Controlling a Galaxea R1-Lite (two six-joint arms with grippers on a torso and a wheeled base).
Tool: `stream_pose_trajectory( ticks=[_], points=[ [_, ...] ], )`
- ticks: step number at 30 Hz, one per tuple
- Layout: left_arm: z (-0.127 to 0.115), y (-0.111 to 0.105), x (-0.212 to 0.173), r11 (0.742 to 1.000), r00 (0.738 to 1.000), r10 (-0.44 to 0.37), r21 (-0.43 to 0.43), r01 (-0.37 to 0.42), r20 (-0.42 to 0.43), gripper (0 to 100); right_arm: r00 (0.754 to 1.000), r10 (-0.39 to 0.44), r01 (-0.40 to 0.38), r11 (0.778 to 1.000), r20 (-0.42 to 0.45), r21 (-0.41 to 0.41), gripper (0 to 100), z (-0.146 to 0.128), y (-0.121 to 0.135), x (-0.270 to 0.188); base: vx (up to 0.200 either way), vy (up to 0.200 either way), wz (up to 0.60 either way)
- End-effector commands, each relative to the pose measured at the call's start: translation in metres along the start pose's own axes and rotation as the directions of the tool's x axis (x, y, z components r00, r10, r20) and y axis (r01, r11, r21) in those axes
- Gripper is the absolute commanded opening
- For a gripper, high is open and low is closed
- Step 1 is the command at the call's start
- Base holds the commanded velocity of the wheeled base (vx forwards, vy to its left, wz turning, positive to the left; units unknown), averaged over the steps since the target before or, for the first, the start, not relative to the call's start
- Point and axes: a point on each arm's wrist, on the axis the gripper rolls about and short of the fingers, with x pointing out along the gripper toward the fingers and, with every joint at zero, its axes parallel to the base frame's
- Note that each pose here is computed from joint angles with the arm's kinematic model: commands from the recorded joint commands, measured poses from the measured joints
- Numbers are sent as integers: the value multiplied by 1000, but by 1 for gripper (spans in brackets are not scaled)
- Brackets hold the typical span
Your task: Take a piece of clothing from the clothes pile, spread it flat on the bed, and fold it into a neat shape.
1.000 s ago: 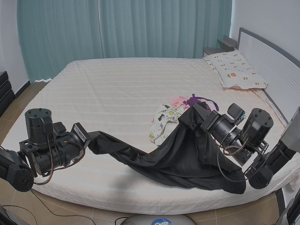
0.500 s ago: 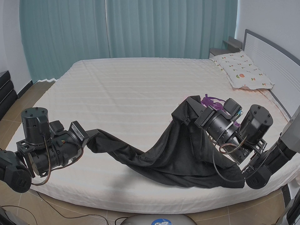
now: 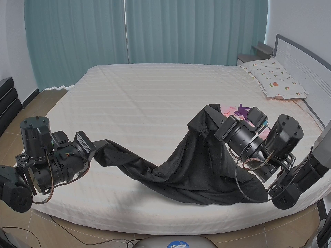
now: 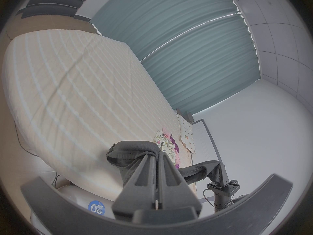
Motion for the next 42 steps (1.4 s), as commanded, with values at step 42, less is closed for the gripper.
stream_pose_trajectory(
  ticks=[42],
  points=[
    [-22, -8, -6, 999, 997, -30, 32, 33, -75, 0, 991, -133, 133, 991, 9, 0, 0, 40, -21, -82, -57, 86, 0]
  ],
)
